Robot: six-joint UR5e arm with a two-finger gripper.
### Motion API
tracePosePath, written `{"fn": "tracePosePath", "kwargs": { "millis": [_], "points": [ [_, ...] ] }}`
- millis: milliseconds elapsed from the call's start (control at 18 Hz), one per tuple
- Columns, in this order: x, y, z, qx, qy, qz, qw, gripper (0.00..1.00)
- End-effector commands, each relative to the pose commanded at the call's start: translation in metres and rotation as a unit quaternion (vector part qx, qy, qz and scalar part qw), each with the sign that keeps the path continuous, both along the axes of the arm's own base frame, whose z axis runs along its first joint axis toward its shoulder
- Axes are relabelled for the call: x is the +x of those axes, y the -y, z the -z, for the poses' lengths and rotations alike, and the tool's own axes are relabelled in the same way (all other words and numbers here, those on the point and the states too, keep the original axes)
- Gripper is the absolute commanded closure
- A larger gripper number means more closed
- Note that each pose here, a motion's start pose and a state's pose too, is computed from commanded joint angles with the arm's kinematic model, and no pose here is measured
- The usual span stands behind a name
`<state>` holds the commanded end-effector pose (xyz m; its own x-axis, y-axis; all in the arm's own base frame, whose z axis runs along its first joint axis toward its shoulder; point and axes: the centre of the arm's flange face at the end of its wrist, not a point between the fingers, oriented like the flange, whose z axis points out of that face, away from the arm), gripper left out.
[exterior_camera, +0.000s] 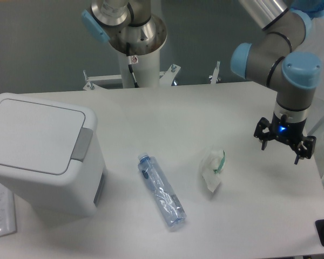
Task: Open the trash can
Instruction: 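Move the open gripper over the table toward the white trash can lid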
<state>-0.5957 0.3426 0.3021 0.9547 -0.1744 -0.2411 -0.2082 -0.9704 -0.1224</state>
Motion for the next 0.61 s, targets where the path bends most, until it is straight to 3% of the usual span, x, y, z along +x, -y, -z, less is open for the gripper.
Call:
{"fn": "tracePosePath", "kwargs": {
  "millis": [278, 389, 500, 611],
  "points": [
    [0.013, -0.014, 0.000, 0.021, 0.014, -0.014, 0.9996, 0.00],
    [0.029, -0.038, -0.013, 0.039, 0.020, -0.068, 0.9967, 0.00],
    [0.037, -0.059, -0.025, 0.059, 0.028, -0.138, 0.9883, 0.00],
    [0.050, -0.082, -0.031, 0.068, 0.042, -0.170, 0.9821, 0.00]
  ]
}}
